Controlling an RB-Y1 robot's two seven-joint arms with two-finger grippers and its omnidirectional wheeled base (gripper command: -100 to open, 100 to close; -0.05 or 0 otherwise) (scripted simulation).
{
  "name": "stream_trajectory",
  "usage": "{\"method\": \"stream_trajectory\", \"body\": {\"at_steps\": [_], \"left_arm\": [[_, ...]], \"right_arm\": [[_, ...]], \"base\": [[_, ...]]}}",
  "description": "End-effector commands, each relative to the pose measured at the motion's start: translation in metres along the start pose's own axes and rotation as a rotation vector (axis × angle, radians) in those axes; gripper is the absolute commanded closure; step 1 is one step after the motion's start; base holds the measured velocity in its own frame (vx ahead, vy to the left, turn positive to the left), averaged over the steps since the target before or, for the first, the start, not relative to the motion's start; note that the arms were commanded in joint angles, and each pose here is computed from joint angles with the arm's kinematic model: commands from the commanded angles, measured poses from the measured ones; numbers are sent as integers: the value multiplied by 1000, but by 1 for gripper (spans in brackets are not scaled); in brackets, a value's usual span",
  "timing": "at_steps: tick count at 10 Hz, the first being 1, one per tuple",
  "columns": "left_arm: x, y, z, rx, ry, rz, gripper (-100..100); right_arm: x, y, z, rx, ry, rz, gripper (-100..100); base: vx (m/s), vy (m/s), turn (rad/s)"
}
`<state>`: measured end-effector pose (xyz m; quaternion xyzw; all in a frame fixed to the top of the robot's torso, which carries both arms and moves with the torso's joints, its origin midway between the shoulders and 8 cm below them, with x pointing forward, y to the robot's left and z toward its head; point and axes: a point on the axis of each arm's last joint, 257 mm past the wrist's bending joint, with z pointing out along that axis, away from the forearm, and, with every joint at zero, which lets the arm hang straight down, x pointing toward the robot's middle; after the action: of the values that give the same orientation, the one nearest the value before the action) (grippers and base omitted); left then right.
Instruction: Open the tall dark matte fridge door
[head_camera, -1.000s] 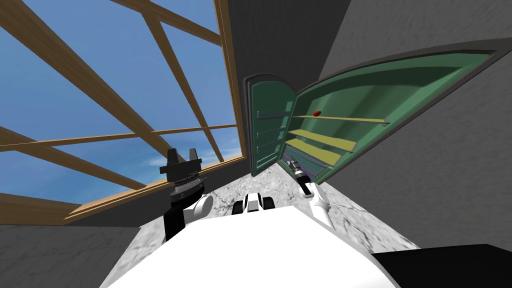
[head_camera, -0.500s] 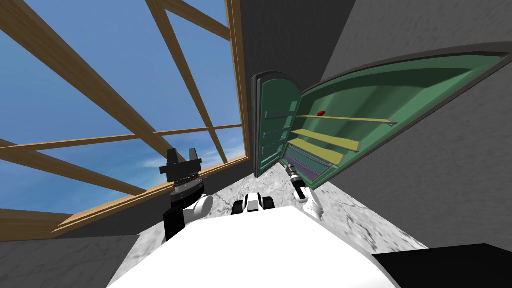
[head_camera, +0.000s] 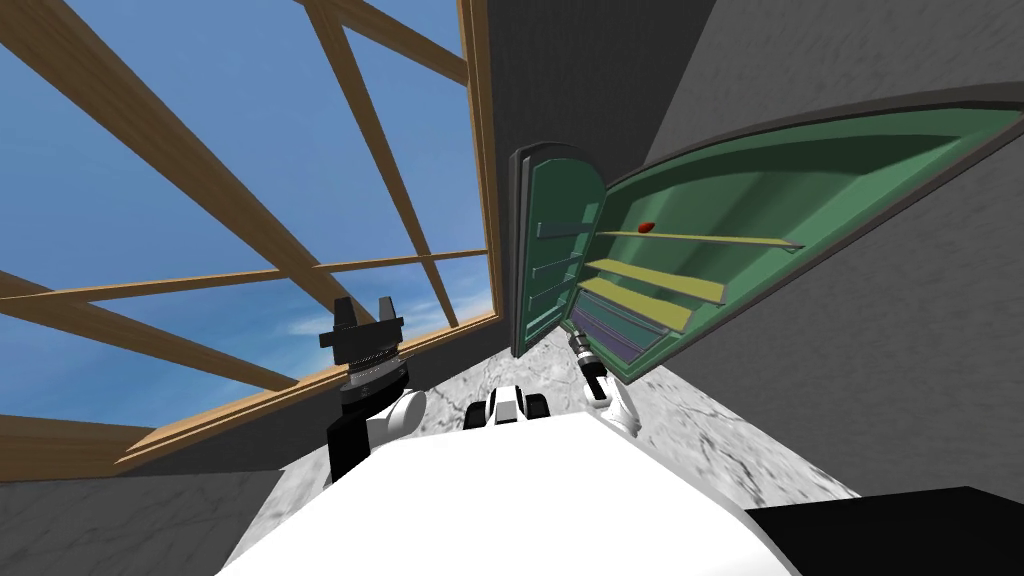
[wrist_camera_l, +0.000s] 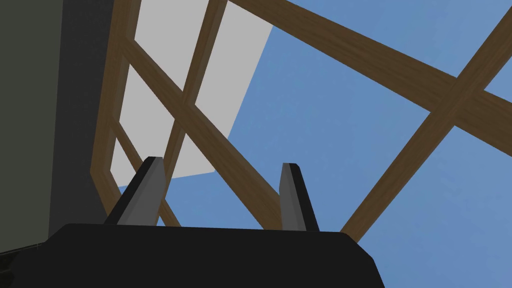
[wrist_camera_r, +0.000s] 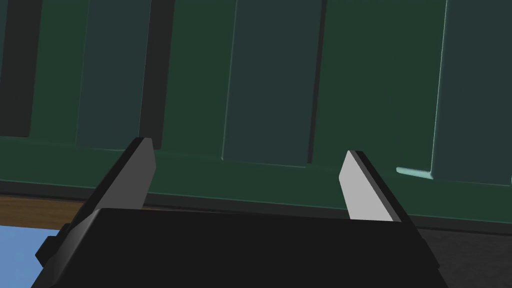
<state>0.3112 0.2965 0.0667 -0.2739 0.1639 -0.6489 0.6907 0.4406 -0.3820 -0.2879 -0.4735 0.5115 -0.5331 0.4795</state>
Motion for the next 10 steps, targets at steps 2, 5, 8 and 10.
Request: {"method": "stream_trajectory", "body": {"at_steps": [2, 5, 8, 10], "left_arm": [[0, 0, 0, 0, 0, 0, 0], [0, 0, 0, 0, 0, 0, 0], [0, 0, 0, 0, 0, 0, 0], [0, 0, 0, 0, 0, 0, 0]], "right_arm": [[17, -13, 14, -7, 15, -1, -100], [33, -29, 28, -8, 33, -2, -100], [49, -47, 41, -4, 56, -3, -100], [52, -51, 41, -2, 56, -6, -100]], "base": [[-57, 21, 43], [-65, 33, 65], [-59, 28, 64], [-49, 19, 42]]}}
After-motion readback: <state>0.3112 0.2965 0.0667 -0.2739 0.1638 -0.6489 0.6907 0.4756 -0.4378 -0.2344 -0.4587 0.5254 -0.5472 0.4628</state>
